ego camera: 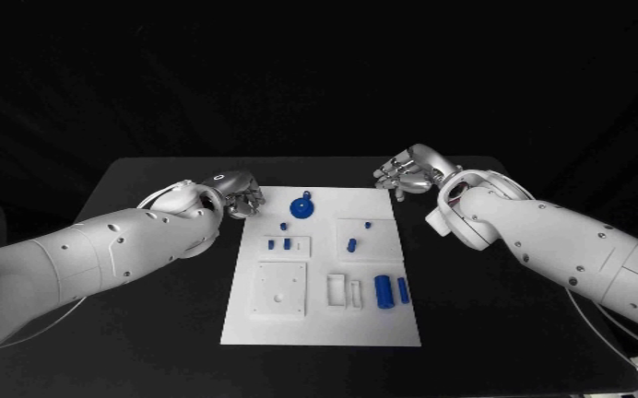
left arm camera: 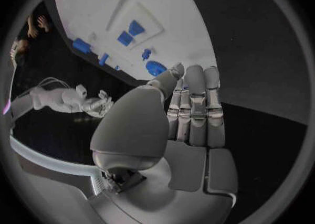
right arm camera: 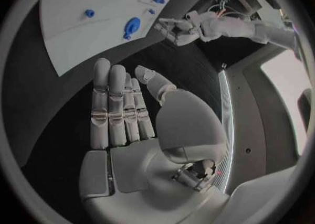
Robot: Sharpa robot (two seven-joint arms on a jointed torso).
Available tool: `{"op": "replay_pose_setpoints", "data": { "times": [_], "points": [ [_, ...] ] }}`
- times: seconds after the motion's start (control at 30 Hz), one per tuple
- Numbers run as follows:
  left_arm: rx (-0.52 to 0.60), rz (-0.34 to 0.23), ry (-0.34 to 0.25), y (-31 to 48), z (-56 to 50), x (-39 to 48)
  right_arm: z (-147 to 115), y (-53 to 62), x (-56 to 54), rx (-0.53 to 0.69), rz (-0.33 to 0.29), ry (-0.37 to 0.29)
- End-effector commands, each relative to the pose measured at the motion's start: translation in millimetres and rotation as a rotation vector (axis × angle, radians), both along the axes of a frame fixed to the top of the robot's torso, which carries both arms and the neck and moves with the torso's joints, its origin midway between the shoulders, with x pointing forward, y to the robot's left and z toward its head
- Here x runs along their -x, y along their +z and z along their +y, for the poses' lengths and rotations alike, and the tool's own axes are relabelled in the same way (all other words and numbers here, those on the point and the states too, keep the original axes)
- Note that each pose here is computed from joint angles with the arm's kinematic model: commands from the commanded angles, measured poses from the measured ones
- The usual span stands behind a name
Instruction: Assemble the parts on the task board
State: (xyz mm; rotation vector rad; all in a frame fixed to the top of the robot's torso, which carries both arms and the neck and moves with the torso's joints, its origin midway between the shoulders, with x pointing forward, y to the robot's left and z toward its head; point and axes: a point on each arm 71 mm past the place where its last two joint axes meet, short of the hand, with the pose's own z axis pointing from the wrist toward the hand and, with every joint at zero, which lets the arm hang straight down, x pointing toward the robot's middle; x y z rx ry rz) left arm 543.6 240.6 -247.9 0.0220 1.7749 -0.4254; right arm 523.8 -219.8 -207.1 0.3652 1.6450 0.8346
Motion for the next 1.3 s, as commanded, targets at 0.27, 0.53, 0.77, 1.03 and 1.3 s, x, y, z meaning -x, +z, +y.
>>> {"op": "replay_pose_setpoints", "data": {
  "times": [0.27,0.53,0.77,1.03,1.3],
  "points": [
    [0.675,0.100,0.148,43.1,16.4,2.3,20.7,-21.1,0.3,0.501,-0.105,0.102],
    [0.783,0.103,0.145,59.3,16.1,10.8,35.8,-39.1,3.4,0.622,-0.088,0.133],
    [0.852,0.119,0.130,63.5,11.0,16.3,45.3,-49.2,6.1,0.669,-0.066,0.160],
    [0.909,0.119,0.116,65.9,7.3,18.3,54.7,-57.3,6.9,0.674,-0.072,0.166],
    [0.920,0.125,0.107,66.3,5.8,19.1,59.8,-64.3,8.3,0.679,-0.078,0.160]
  ]
}}
